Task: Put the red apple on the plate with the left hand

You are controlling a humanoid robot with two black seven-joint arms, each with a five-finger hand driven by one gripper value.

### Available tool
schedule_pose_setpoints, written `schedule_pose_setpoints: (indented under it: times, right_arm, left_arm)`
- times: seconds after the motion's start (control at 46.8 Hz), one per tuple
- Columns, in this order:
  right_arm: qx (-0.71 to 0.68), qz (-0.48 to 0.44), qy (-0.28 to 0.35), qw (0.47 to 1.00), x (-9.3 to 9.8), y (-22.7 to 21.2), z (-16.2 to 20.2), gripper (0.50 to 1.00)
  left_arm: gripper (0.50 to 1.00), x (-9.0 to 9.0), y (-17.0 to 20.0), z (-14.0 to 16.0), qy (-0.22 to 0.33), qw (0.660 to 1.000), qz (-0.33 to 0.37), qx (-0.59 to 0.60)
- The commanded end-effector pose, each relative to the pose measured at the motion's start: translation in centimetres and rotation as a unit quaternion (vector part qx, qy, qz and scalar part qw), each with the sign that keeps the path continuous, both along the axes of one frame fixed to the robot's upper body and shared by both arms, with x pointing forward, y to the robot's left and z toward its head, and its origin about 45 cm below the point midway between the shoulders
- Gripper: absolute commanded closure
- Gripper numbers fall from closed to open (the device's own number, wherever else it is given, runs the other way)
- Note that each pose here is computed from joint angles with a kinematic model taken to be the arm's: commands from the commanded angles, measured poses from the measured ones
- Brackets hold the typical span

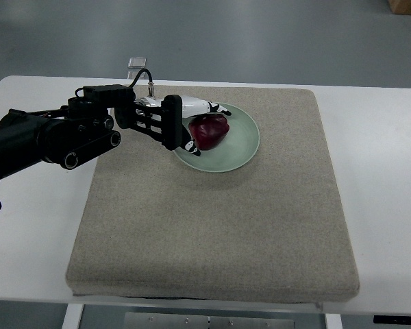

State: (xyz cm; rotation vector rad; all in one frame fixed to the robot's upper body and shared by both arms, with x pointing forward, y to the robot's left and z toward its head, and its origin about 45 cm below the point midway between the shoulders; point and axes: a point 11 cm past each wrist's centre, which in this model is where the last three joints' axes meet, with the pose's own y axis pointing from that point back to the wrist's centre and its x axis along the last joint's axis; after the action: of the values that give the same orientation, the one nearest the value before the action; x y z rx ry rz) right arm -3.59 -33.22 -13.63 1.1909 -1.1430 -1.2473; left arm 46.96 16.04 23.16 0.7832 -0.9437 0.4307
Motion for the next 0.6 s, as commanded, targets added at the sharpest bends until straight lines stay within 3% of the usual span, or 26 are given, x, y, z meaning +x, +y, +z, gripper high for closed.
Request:
schedule_pose_setpoints:
  times: [0.0,0.342,0.577]
  right_arm:
    - [0.0,0.0,0.001,1.0,0.0,0.0,0.0,0.568]
    - [0.0,0.0,0.001,1.0,0.0,0.0,0.0,0.568]
    - [0.0,0.0,0.0,1.0,0.0,0.0,0.0,0.568]
  left_arm:
    - [0.54,0.4,0.6,0.2,-0.004,1.0,0.01,0.001]
    - [0.54,2.3,3.8,0.9,-0.012,0.997,0.072,-0.007]
    - [0.534,3.5,4.8,2.6,-0.035,0.988,0.128,-0.079]
